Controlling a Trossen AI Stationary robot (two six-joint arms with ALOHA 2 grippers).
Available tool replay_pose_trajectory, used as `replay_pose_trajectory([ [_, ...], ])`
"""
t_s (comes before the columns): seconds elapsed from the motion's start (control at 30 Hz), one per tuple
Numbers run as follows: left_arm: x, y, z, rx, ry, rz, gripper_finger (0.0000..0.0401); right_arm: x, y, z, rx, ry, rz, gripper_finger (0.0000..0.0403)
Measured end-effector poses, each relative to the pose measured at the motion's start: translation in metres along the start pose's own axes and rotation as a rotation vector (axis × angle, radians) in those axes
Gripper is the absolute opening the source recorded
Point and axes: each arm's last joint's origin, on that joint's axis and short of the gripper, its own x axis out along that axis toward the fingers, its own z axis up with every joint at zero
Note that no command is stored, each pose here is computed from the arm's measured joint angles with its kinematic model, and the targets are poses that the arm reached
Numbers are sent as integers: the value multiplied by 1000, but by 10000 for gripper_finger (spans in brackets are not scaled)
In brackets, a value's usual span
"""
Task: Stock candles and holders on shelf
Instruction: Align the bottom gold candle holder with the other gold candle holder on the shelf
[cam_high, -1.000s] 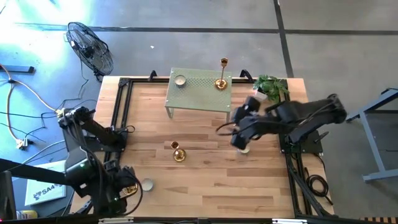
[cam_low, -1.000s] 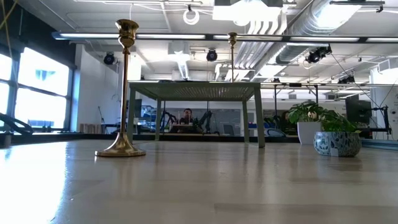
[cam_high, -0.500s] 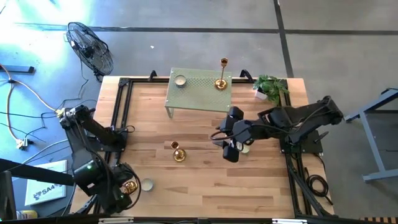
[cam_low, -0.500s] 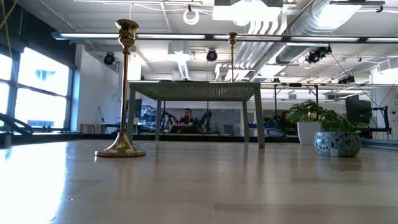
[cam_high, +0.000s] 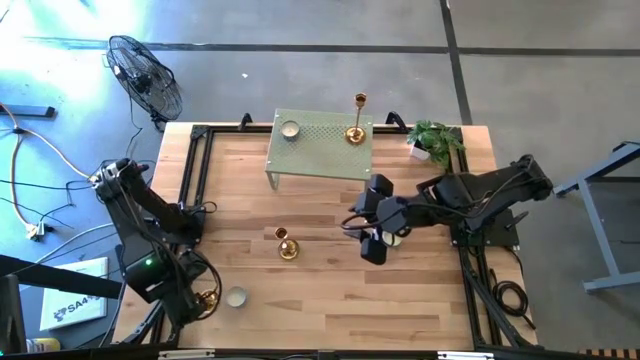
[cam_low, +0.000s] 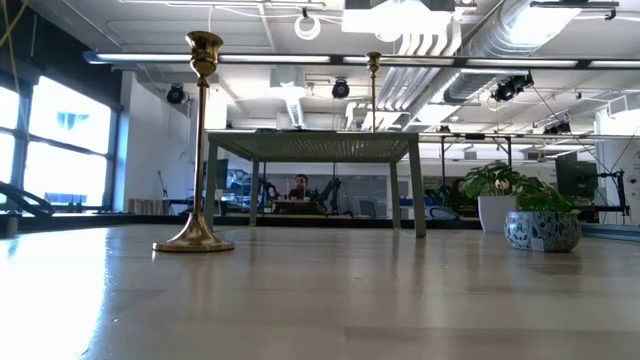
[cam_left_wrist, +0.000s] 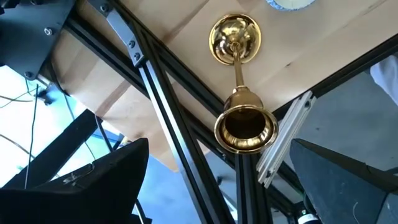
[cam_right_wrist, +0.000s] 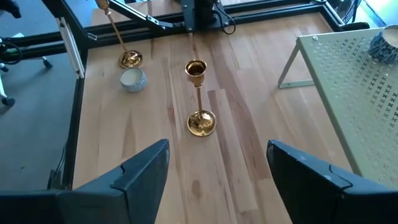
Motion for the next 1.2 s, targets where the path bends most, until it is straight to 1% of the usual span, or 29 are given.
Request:
replay_pose_trajectory([
  [0.1, 0, 0, 0, -1, -4, -1, 380, 0, 0, -1, 10, 8, -3, 264],
  [0.27, 0, -1, 3, -1, -110, -24, 380, 0, -1, -2, 25, 19, -17, 264],
  [0.33, 0, -1, 4, -1, -133, -28, 380, 0, -1, -2, 25, 19, -17, 264],
  [0.6, 0, -1, 3, -4, -124, -25, 380, 0, -1, -2, 29, 19, -18, 264],
  [0.7, 0, -1, 4, -2, -123, -26, 380, 0, -2, -2, 29, 10, -36, 264],
  [0.9, 6, -9, 3, -3, -111, -29, 380, 0, -2, -2, 29, 7, -41, 264],
  [1.07, 13, -16, 2, 25, -85, 5, 380, 0, -2, -2, 29, 6, -40, 264],
  [1.2, 13, -16, 2, 24, -81, 17, 380, 0, -2, -2, 45, 6, -41, 264],
])
